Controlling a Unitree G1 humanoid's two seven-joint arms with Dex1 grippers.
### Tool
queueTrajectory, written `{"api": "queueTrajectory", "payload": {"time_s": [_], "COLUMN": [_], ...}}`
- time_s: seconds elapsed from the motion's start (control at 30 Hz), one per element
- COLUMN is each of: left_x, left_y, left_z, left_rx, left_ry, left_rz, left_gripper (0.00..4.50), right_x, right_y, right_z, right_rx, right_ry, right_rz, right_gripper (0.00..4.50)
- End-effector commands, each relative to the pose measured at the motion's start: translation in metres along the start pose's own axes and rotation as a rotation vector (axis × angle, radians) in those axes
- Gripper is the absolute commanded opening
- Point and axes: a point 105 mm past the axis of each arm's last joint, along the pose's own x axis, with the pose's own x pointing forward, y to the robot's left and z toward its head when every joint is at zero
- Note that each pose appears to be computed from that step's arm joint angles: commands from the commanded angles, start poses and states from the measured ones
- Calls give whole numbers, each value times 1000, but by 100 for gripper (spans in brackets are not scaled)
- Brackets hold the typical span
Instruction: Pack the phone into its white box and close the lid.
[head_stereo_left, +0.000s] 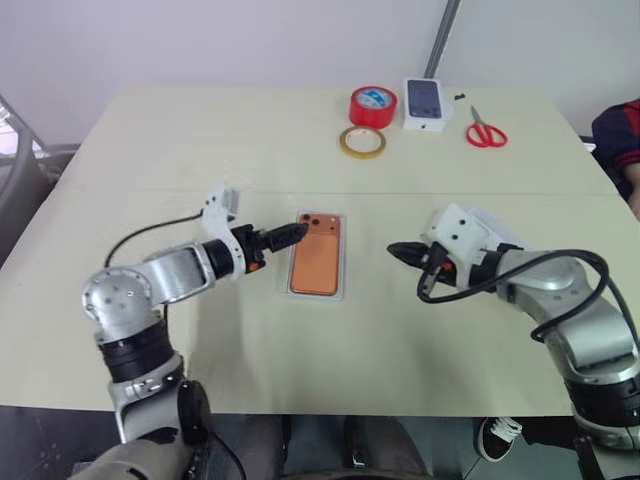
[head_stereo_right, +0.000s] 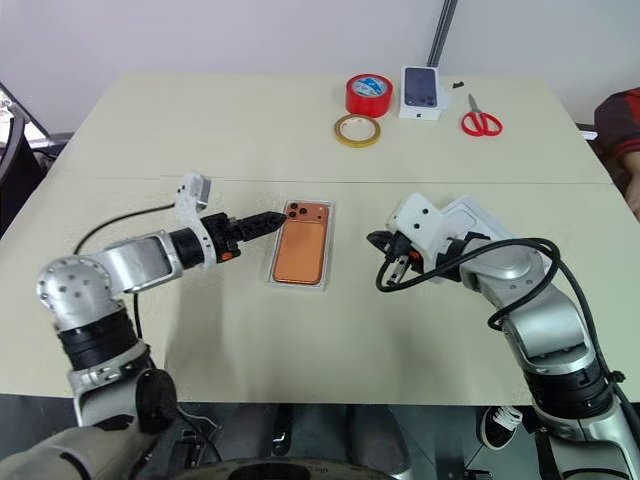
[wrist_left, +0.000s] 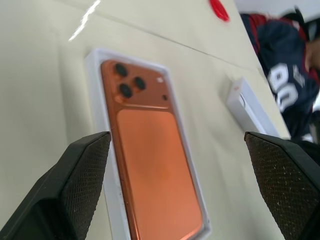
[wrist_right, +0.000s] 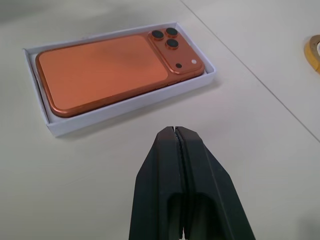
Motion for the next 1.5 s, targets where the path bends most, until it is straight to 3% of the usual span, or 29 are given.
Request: {"api": "queueTrajectory", "payload": {"time_s": [0.03,0.07,0.17,0.23,0.4,0.63,0.93,1.37,1.5], "left_x": [-13,-15,-18,-12,11,47,72,116,121], "left_y": [4,12,39,49,55,45,6,-101,-121], "left_z": [15,18,15,9,-1,-26,-47,-98,-114], "left_rx": [107,142,417,521,563,616,631,634,640], "left_ry": [-55,-66,-19,23,41,125,189,334,382], "left_rz": [35,85,254,285,273,193,4,-397,-472], "left_gripper": [448,448,357,256,2,2,2,2,2], "right_x": [1,4,16,23,45,81,81,-19,-42], "right_y": [-9,-11,-23,-24,-11,1,10,7,15], "right_z": [3,1,-7,-10,-7,-2,-1,-45,-61], "right_rx": [-54,-51,-3,1,-32,-67,-72,-81,-61], "right_ry": [24,37,108,135,157,177,170,354,424], "right_rz": [-37,-47,-118,-132,-106,-97,-65,-62,-49], "right_gripper": [0,0,0,0,0,0,0,0,0]}}
